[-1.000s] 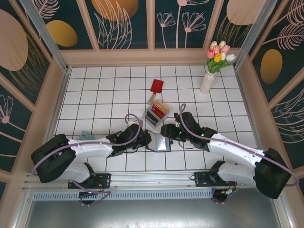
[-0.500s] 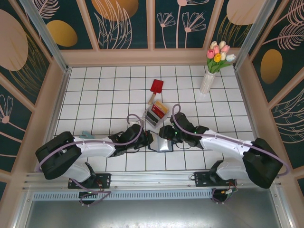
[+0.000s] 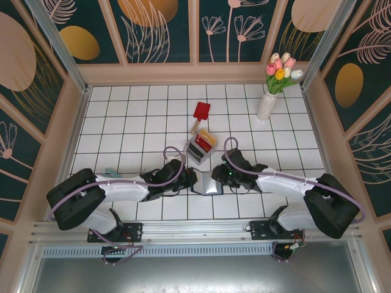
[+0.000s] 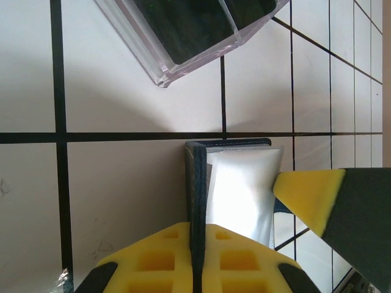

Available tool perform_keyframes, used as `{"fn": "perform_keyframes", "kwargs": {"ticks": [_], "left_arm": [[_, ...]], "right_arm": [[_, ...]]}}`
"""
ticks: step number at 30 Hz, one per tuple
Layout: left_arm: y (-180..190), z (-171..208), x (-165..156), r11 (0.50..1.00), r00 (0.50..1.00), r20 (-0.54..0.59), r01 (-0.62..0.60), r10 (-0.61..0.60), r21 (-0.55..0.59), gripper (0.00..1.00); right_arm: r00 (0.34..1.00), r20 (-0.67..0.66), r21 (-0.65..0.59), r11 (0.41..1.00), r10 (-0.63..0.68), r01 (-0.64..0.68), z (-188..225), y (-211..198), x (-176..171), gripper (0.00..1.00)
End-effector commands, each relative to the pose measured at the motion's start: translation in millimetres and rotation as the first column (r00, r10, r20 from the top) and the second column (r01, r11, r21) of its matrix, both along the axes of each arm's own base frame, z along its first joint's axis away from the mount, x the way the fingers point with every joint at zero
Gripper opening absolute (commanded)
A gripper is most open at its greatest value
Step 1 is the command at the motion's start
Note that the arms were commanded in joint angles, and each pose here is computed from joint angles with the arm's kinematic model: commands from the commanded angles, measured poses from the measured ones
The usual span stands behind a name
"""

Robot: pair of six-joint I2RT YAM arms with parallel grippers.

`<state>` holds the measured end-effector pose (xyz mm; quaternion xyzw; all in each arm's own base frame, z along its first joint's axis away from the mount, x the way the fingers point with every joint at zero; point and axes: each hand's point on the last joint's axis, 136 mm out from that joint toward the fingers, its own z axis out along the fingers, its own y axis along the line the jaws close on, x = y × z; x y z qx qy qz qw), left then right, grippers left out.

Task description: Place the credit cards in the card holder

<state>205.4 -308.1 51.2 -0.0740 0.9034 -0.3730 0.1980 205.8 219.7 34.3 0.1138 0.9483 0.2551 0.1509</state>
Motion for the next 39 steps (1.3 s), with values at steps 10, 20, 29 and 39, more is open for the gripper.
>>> {"fn": "perform_keyframes", "kwargs": {"ticks": [10, 20, 29, 39], "left_arm": [[-7.9, -1.8, 0.9, 1.000, 1.000, 0.000, 0.026, -0.026, 0.000, 0.00], [-7.8, -6.7, -0.6, 1.000, 0.999, -0.012, 0.030, -0.030, 0.005, 0.00], [-7.2, -6.3, -1.0, 1.000, 0.999, -0.011, 0.031, -0.031, 0.004, 0.00], [-6.2, -6.5, -2.6, 0.999, 0.999, -0.013, 0.033, -0.033, 0.003, 0.00]], "right_arm": [[0.997, 0.004, 0.085, 0.993, 0.077, -0.077, 5.4, 18.6, -2.3, 0.40], [0.993, 0.032, 0.110, 0.987, 0.110, -0.113, 16.7, 27.0, -1.9, 0.35], [0.998, 0.054, 0.027, 1.000, 0.014, -0.016, 17.8, 5.2, 3.5, 0.41], [0.996, 0.035, 0.042, 0.996, 0.079, -0.080, 14.1, 20.8, -0.1, 0.44]]}}
